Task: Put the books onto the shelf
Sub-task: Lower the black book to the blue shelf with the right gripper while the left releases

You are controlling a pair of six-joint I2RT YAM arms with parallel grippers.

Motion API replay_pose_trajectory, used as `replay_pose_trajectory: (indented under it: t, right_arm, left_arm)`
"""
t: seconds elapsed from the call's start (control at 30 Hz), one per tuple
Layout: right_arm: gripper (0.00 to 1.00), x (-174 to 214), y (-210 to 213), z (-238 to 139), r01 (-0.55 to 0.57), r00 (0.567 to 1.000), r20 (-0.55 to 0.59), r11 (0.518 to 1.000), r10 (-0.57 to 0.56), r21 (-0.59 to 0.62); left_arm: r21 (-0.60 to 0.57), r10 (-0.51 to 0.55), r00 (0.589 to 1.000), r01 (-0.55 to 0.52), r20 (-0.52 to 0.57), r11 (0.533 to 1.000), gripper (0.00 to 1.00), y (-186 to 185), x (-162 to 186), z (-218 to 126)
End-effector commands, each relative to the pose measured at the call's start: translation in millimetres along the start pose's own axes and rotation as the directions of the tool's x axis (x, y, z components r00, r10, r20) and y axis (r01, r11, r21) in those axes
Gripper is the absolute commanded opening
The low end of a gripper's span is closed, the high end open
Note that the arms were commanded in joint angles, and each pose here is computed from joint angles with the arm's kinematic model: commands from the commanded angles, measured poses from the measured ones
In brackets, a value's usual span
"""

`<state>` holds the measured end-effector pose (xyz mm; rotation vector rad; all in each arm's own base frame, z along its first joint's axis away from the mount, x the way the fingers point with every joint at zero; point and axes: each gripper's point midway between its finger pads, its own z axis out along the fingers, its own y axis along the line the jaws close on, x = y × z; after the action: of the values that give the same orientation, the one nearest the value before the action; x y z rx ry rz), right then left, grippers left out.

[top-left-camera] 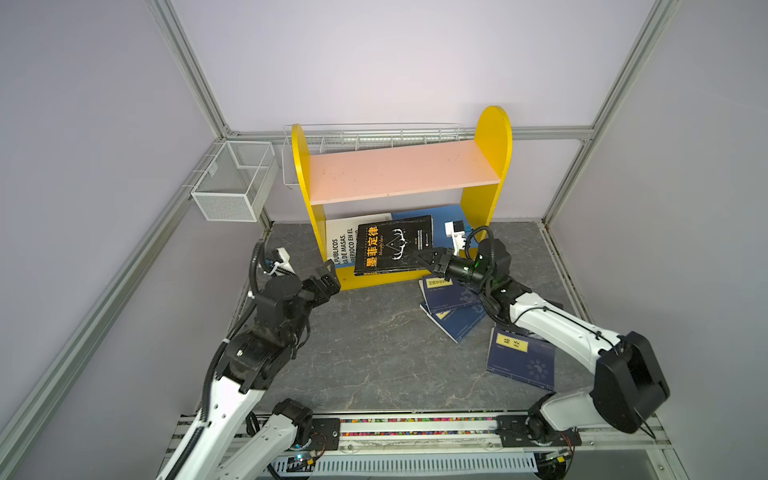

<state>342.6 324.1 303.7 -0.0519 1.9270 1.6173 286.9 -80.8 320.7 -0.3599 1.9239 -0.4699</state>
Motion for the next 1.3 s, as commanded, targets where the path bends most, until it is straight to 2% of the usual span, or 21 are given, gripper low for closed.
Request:
replay_pose_trajectory:
  t: [0.0, 0.07, 0.13, 0.23, 0.37, 0.67, 0.97, 1.27]
  right_arm:
    - [0.17, -24, 35, 8, 0.155, 0.987, 0.053, 0.981, -0.15, -0.113]
    - [0.16, -28, 36, 15, 0.18, 0.983, 0.055, 0.976, -0.175, -0.122]
    - [0.17, -32, 38, 22, 0.204, 0.979, 0.056, 0.969, -0.198, -0.136]
    - [0.16, -38, 37, 34, 0.22, 0.975, 0.04, 0.966, -0.217, -0.137]
    - [0.16, -46, 29, 52, 0.214, 0.977, 0.035, 0.967, -0.212, -0.139]
    - [0.16, -55, 10, 90, 0.199, 0.98, 0.015, 0.966, -0.199, -0.164]
    - [0.16, -57, 8, 115, 0.233, 0.971, -0.012, 0.952, -0.24, -0.199]
    - [0.17, -51, -6, 134, 0.197, 0.976, -0.059, 0.964, -0.21, -0.179]
  left_arm:
    - [0.217, 0.058, 0.994, -0.037, -0.091, 0.976, 0.99, -20, 15, 15]
    - [0.253, 0.062, 0.997, -0.051, -0.035, 0.966, 0.99, -20, 9, 19]
    - [0.241, 0.093, 0.996, -0.09, -0.003, 0.966, 0.99, -18, 4, 21]
    - [0.218, 0.147, 0.989, -0.141, -0.012, 0.966, 0.99, -16, 3, 31]
    - [0.249, 0.169, 0.986, -0.162, -0.006, 0.955, 0.99, -21, -1, 44]
    - [0.214, 0.139, 0.99, -0.14, 0.02, 0.967, 0.99, -1, -21, 63]
    - [0.214, 0.126, 0.992, -0.126, 0.011, 0.969, 0.99, 11, -22, 83]
    - [0.198, 0.114, 0.994, -0.112, 0.001, 0.974, 0.99, 17, -20, 95]
